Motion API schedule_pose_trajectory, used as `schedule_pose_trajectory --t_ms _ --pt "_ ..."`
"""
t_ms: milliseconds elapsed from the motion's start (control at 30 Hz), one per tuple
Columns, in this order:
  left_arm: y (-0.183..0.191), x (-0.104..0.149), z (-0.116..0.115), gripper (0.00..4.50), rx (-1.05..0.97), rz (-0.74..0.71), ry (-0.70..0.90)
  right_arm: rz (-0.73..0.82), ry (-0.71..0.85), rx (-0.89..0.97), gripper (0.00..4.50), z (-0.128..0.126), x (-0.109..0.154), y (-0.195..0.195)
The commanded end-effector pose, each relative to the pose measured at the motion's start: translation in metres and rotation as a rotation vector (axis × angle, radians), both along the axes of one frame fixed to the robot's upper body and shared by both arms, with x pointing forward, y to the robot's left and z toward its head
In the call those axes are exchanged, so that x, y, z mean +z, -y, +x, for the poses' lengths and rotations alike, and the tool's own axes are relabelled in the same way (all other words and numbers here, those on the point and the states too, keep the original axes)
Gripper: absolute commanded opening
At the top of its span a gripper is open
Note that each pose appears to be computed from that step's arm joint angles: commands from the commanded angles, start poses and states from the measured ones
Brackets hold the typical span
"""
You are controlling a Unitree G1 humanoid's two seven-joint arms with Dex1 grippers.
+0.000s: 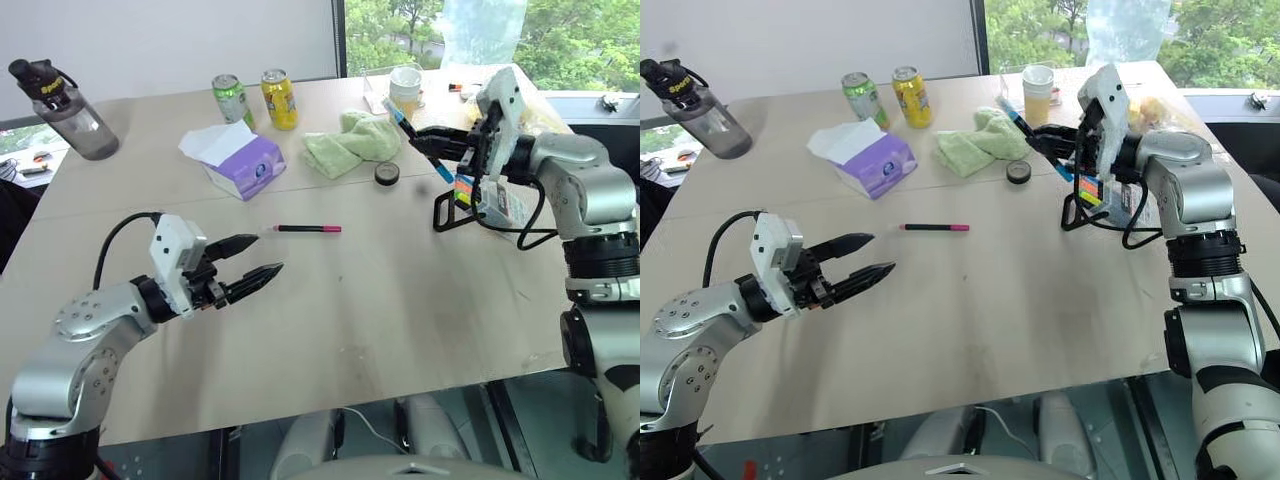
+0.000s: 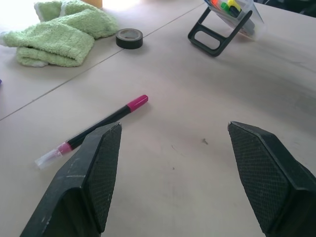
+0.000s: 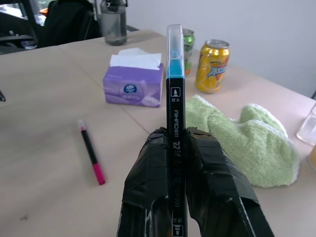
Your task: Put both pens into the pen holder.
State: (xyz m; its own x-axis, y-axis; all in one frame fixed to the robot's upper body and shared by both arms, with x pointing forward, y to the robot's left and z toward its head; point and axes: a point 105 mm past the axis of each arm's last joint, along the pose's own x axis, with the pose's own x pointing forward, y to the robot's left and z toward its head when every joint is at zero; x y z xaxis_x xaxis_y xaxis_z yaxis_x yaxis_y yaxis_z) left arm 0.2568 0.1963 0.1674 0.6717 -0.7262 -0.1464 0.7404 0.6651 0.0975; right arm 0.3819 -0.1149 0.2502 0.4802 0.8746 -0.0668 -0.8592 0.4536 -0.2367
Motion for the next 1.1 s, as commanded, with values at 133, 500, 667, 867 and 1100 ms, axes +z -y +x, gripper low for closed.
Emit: schedule_pose_trajectory --t_ms 133,500,667,867,1100 --pt "0.012 0.018 -0.004 3.52 -0.032 -0.004 0.048 -0.056 0.094 0.016 0.04 0.004 -0.002 0.024" --pt "0.016 0.018 -0.002 3.52 -0.042 -0.004 0.051 -0.129 0.153 -0.003 0.04 0.016 -0.01 0.043" --pt "0.017 0.018 -0.001 3.52 -0.042 -0.007 0.052 -0.153 0.159 -0.026 0.04 0.019 -0.018 0.052" --pt "0.015 0.019 -0.001 3.52 -0.036 -0.002 0.053 -0.196 0.163 -0.032 0.04 0.02 -0.025 0.06" --pt "0.015 0.02 0.0 3.52 -0.037 -0.003 0.055 -0.2 0.161 -0.053 0.04 0.019 -0.023 0.071"
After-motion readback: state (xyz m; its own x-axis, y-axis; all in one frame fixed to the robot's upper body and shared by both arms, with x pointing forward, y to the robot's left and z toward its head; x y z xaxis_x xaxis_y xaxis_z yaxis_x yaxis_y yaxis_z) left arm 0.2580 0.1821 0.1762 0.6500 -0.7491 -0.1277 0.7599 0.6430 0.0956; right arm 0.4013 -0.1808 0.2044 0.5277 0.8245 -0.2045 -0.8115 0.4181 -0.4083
